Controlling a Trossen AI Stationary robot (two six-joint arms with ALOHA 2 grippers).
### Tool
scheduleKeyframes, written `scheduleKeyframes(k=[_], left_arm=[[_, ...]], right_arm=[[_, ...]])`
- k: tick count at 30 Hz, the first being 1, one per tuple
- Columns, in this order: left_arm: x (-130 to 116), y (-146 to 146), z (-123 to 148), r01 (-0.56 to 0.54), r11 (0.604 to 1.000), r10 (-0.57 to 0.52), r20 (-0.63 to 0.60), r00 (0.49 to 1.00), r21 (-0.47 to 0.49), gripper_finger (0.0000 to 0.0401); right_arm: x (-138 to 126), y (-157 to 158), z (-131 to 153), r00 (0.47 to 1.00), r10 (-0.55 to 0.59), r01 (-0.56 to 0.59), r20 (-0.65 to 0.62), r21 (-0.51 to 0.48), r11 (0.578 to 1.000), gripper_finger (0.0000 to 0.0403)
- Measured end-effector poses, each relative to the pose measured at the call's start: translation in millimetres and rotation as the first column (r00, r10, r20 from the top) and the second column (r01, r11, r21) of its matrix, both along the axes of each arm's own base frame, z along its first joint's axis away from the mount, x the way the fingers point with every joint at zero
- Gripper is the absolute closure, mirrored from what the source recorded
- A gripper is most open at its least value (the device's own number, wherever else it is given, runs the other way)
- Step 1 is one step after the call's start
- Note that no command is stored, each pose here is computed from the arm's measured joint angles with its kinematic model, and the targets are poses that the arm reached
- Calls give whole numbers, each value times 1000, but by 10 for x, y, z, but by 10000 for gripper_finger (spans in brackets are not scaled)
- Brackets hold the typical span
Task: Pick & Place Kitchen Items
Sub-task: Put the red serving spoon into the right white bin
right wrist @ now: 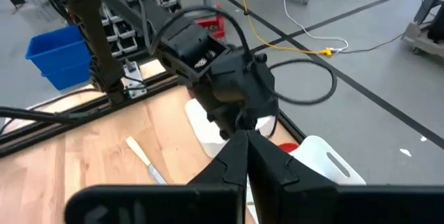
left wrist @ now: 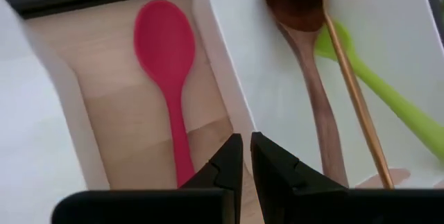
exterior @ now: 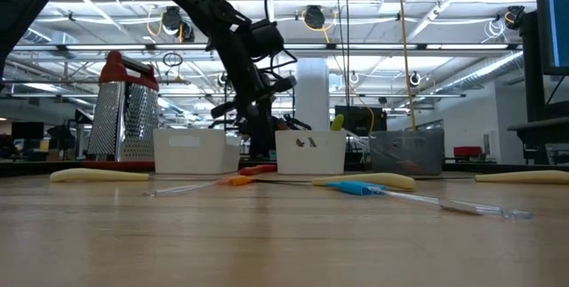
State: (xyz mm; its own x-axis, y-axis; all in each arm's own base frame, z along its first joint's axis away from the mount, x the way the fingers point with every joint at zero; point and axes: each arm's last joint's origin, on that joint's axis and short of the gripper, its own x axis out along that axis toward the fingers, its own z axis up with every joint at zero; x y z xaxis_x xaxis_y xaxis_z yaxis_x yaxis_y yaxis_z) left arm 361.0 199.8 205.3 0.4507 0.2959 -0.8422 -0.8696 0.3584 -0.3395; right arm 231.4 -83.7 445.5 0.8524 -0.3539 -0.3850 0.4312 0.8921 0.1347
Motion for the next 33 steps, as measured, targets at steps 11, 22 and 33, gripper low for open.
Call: scheduleKeyframes(k=[11,22,33], left_arm=[[-6,6,-1,-13,1000,13,-4,1000,4,368],[-7,-1,-5,-16,999,17,17,1000,-47,322],[-16,3,-9,-24,999,24,-2,1000,-26,177]], right_arm=[[-34,-99,-340,1000,-17,17,-12,-9,1000,403],[-521,-147,-724,995,10,-7,100,-27,1000,403],[-1040,34,-1075,967,-90,87,237,24,996,403]])
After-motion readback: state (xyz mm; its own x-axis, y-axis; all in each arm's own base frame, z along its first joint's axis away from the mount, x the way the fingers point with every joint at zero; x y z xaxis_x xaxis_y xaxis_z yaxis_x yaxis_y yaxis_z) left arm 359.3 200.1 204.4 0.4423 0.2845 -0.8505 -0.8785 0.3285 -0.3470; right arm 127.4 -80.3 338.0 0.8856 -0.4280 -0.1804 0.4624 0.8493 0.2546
